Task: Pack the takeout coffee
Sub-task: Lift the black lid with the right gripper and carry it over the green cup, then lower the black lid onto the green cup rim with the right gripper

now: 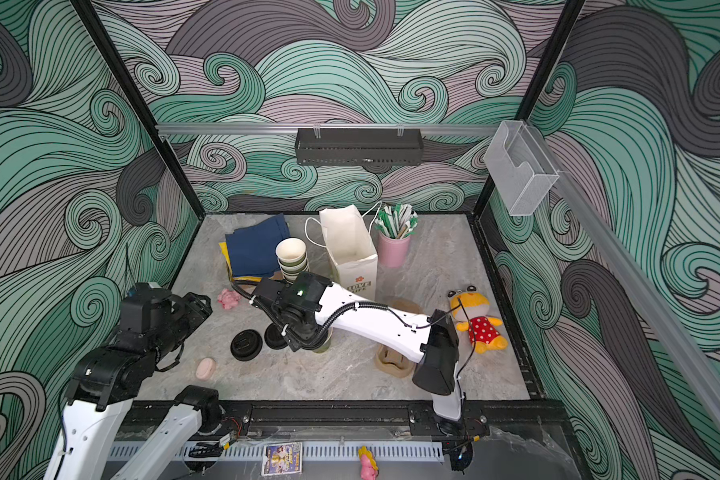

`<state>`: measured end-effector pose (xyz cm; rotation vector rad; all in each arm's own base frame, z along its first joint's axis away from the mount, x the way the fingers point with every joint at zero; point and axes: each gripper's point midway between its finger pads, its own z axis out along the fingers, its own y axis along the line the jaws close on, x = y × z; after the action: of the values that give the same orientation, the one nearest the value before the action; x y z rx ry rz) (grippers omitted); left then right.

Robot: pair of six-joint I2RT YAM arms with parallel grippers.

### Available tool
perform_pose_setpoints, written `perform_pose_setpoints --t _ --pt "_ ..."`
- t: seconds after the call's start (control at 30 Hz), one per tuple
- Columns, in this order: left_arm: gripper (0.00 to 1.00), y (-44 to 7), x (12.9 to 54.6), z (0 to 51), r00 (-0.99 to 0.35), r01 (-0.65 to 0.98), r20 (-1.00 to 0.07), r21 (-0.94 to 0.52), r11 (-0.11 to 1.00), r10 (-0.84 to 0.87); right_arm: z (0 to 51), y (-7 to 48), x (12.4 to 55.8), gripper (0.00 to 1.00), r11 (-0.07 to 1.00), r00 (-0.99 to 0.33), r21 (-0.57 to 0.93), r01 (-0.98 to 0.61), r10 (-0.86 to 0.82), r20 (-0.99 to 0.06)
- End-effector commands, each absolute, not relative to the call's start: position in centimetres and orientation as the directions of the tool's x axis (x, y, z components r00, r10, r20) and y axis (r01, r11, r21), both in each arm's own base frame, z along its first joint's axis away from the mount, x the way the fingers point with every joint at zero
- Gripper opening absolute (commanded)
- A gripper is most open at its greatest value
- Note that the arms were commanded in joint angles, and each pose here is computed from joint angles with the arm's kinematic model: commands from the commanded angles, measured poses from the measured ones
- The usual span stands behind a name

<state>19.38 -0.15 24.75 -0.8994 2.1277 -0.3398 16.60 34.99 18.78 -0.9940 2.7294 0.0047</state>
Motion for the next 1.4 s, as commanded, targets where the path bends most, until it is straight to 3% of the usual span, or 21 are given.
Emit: perform_pose_setpoints --t 0.0,0.5,1.37 --pt "0.69 -2.4 20.8 25.3 -0.474 -0.404 -0.518 -0.59 0.698 -0.712 17.3 34.4 17.1 0.76 0.813 -0.79 -0.076 -0.577 -0.579 -0.204" --pt "0.7 -2.9 20.7 24.3 -0.5 -0.403 -0.495 -0.594 0.697 -0.711 14.6 35.4 19.6 0.77 0.827 -0.804 -0.072 -0.557 -0.559 -0.202" --pt "0.7 -2.7 20.9 24.2 -0.502 -0.413 -0.497 -0.582 0.701 -0.708 12.2 34.5 19.7 0.78 0.835 -0.823 -0.099 -0.542 -0.551 -0.139"
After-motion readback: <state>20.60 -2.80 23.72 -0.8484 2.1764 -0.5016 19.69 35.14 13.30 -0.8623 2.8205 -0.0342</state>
